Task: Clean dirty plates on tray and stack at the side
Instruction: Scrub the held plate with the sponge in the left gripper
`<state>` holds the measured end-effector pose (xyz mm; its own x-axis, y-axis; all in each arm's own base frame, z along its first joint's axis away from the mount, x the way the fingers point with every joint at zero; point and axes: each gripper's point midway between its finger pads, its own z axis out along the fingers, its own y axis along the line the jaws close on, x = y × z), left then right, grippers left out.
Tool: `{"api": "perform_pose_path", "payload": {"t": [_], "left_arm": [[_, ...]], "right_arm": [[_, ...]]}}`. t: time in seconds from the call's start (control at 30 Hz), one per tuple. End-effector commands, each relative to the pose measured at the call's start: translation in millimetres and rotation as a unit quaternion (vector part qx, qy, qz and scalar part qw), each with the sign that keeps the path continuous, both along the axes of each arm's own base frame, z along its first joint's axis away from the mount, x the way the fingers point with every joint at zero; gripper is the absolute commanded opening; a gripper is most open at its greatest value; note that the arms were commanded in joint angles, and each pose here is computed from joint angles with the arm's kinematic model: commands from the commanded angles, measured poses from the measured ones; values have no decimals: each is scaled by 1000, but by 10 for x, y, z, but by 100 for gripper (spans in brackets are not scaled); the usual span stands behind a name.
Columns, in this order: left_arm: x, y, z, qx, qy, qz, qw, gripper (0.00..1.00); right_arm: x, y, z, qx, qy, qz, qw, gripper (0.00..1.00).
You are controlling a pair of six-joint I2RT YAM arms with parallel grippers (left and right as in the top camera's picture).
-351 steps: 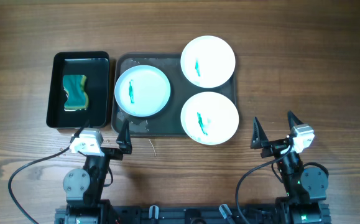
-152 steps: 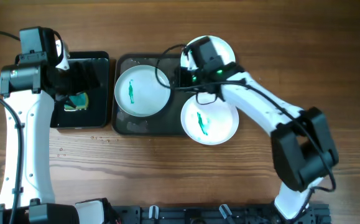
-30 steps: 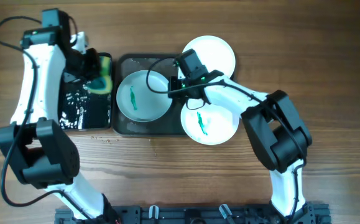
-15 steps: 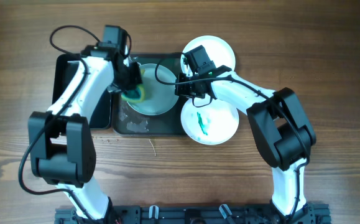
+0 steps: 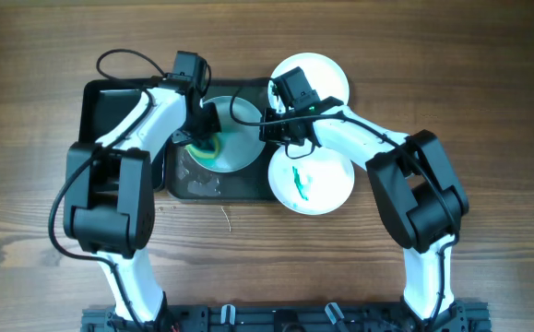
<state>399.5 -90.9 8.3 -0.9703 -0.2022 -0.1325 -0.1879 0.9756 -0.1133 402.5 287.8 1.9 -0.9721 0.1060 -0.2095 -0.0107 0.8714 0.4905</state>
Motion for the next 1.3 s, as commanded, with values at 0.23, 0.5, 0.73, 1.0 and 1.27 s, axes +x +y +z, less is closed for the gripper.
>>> {"api": "perform_pose_path", "payload": {"t": [0.23, 0.5, 0.73, 1.0, 1.27], "left_arm": [[-414, -920, -22, -291, 66, -151, 943, 4], [89, -236, -178, -136, 22, -20, 990, 4], [499, 391, -5, 99, -62, 70, 991, 4], [202, 381, -41, 140, -11, 58, 988, 4], [-315, -826, 128, -209, 73, -171, 960, 4]], "right_arm": [[-7, -99, -147, -26, 10, -15, 1000, 4], [-16, -104, -154, -27, 12, -16, 999, 4], [-55, -142, -186, -36, 20, -17, 999, 4], [-61, -152, -196, -38, 21, -18, 999, 4], [-66, -145, -194, -36, 23, -17, 999, 4]]}}
